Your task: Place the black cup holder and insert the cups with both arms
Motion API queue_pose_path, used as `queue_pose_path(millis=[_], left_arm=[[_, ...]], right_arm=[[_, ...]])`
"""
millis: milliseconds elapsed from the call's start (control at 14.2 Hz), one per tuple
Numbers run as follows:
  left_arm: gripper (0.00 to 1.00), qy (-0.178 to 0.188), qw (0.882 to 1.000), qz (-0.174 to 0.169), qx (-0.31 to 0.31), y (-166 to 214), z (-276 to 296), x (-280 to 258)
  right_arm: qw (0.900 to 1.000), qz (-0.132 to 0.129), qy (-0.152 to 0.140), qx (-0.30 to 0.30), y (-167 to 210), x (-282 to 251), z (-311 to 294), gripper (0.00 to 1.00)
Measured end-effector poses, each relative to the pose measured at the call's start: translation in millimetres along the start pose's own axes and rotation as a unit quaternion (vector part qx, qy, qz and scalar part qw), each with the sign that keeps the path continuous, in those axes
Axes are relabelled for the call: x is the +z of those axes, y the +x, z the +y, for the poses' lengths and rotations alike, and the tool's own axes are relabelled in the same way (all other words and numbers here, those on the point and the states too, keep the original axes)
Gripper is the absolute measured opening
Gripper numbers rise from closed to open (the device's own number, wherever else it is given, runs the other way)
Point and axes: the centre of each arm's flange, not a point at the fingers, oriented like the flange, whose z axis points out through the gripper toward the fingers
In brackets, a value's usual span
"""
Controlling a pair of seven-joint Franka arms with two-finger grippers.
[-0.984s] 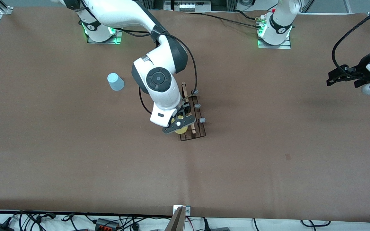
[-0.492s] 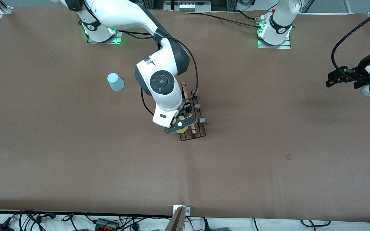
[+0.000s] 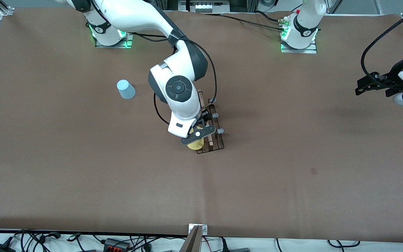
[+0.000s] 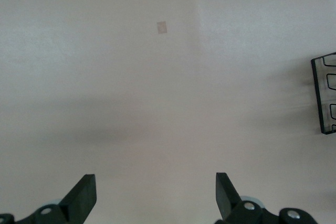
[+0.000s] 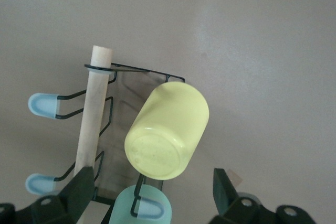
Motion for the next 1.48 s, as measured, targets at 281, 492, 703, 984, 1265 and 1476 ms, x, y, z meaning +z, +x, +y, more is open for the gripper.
queue_pose_path(millis=[281, 492, 703, 984, 1265, 1476], left_arm=[[1.00, 0.000, 1.000, 0.000, 0.000, 0, 0, 0], [1.00, 0.000, 1.000, 0.000, 0.000, 0, 0, 0], [1.00, 0.000, 1.000, 0.000, 0.000, 0, 0, 0], [1.00, 0.000, 1.000, 0.000, 0.000, 0, 0, 0], [1.00, 0.000, 1.000, 0.000, 0.001, 0, 1, 0], [1.00, 0.000, 1.000, 0.000, 0.001, 0, 2, 0]], right_arm=[[1.000, -0.005, -0.010, 0.018, 1, -20, 17, 1.00], [0.998, 0.010, -0.035, 0.059, 5, -66, 68, 1.00], [0.991, -0.001, -0.061, 0.117, 6, -90, 151, 1.00], [0.981, -0.021, -0.065, 0.181, -1, -101, 263, 1.00], [0.977, -0.010, -0.056, 0.207, -19, -138, 336, 1.00], [0.970, -0.001, -0.055, 0.236, -31, -154, 377, 1.00]])
